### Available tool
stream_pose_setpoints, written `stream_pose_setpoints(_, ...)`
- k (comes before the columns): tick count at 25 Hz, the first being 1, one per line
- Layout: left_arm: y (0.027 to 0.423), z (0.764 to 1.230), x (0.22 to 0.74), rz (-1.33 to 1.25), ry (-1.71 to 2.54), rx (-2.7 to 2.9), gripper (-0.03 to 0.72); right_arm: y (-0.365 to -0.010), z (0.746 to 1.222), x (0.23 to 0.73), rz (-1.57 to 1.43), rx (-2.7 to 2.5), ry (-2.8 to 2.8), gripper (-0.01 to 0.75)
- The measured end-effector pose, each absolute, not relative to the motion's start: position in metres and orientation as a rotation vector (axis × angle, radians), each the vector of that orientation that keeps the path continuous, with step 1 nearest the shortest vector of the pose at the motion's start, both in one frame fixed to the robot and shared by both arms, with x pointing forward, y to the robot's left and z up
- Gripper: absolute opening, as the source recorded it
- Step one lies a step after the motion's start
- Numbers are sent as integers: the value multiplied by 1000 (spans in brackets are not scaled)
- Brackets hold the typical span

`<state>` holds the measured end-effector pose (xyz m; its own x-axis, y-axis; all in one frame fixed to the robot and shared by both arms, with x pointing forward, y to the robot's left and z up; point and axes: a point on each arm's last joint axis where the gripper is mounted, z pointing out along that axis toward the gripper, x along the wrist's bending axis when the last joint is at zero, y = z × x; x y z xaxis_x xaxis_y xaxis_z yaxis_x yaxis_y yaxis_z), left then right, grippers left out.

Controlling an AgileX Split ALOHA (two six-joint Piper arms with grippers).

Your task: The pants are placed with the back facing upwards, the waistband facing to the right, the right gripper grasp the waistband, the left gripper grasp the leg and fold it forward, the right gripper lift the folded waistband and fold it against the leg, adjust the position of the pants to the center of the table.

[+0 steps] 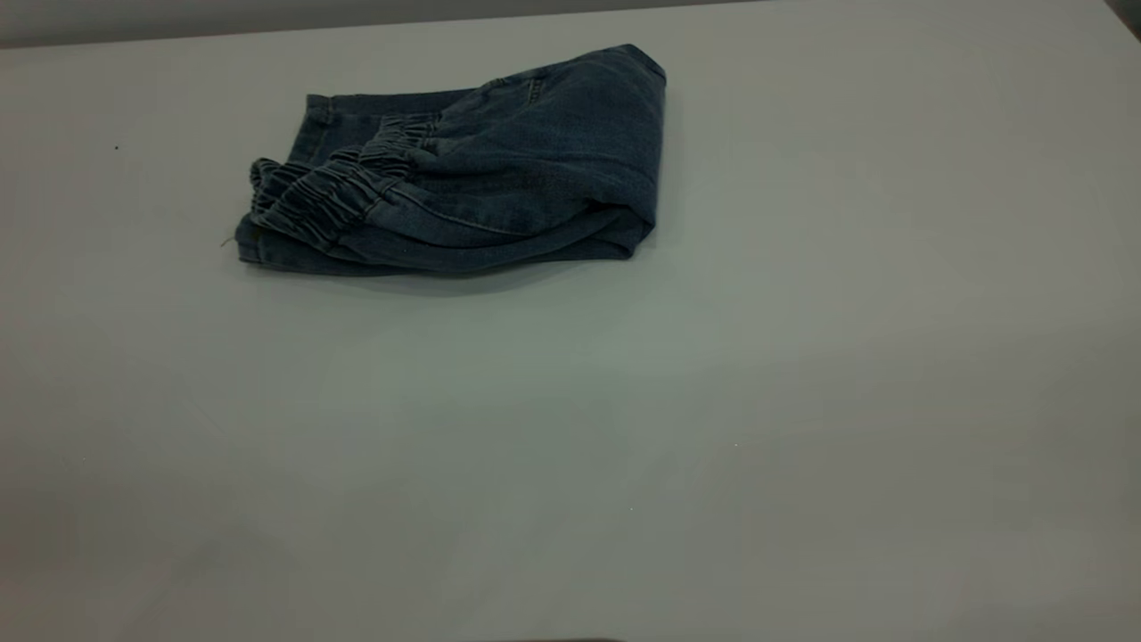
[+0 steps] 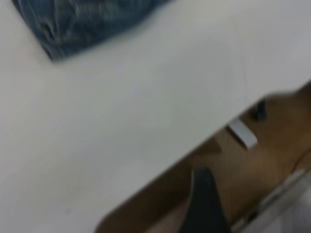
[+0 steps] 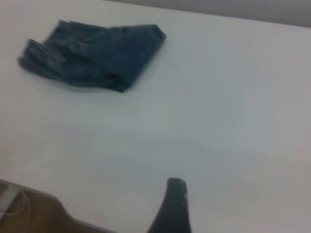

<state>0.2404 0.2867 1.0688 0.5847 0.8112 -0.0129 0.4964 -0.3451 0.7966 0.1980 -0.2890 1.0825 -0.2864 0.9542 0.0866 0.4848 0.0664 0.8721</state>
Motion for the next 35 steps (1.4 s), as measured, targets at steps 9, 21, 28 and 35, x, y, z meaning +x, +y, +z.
stream_pose_setpoints(9,284,1052,245,465,1067,2060,485,-288,1041,227,1070,1463,1857,590)
stream_pose_setpoints(21,282,1045,250,458,1092,2038,485,-288,1040,229,1069,1454,1847,590)
stream_pose_setpoints(28,285,1045,252,493,1122,2037,485,-288,1040,229,1069,1451,1847,590)
stream_pose_setpoints(35,293,1044,255,569,1218,2011,485,-288,1040,229,1065,1451,1846,590)
